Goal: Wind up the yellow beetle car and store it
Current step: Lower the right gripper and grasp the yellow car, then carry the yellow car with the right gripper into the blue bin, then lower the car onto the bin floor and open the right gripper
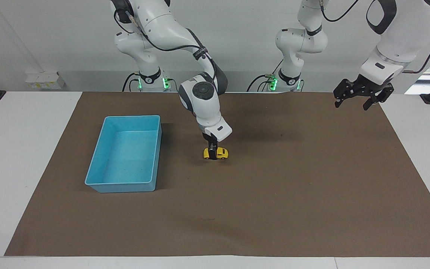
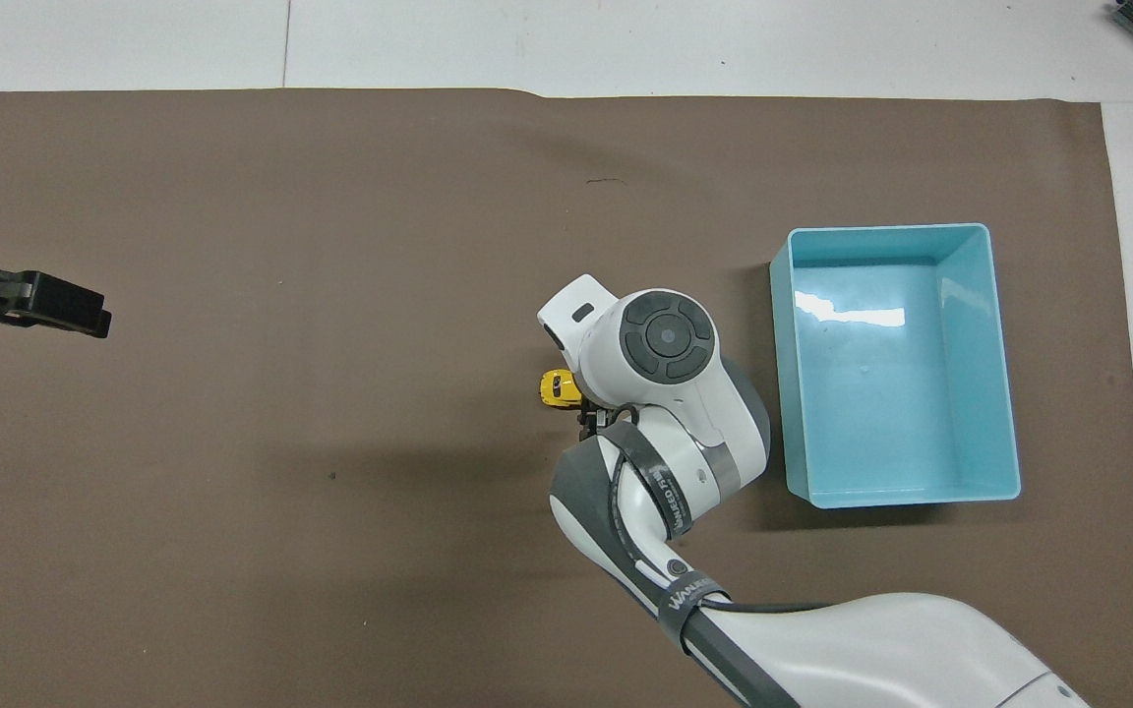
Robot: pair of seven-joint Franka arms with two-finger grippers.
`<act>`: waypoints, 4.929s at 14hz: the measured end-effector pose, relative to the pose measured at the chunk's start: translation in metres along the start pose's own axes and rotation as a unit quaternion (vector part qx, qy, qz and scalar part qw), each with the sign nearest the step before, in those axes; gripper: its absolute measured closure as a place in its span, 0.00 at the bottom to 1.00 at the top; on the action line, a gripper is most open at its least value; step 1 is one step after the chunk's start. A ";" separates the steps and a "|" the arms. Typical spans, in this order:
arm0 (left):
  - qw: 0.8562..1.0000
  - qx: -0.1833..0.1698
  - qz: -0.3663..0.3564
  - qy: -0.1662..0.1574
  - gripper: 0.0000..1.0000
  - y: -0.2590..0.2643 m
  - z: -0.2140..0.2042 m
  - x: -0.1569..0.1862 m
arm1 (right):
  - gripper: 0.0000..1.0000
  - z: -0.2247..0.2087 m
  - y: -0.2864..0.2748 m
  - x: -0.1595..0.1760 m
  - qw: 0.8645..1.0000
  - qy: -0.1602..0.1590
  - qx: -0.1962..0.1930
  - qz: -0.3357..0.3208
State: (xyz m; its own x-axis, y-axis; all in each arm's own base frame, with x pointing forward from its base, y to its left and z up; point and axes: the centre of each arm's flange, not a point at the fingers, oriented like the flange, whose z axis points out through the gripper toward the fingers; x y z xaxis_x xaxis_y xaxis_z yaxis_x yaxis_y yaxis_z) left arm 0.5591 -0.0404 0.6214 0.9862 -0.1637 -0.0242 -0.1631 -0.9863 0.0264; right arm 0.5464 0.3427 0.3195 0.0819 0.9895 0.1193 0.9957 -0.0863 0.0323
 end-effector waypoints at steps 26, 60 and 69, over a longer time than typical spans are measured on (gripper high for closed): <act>1.000 0.000 0.000 0.000 0.00 0.000 0.000 0.000 | 0.62 -0.167 0.033 -0.087 0.997 -0.039 0.018 0.068; 1.000 0.000 0.000 0.000 0.00 0.000 0.000 0.000 | 0.28 -0.047 0.018 -0.337 0.998 -0.062 0.016 -0.028; 1.000 0.000 0.000 0.000 0.00 0.000 0.000 0.000 | 0.00 -0.143 0.057 -0.311 0.995 -0.044 0.023 0.086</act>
State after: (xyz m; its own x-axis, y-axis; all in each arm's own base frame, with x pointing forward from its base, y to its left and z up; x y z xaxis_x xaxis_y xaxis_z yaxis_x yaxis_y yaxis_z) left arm 0.5591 -0.0404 0.6214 0.9862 -0.1640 -0.0246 -0.1633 -0.9862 0.0265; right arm 0.5718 0.0131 0.4260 0.2526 0.9670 0.0319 0.9674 -0.2518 -0.0274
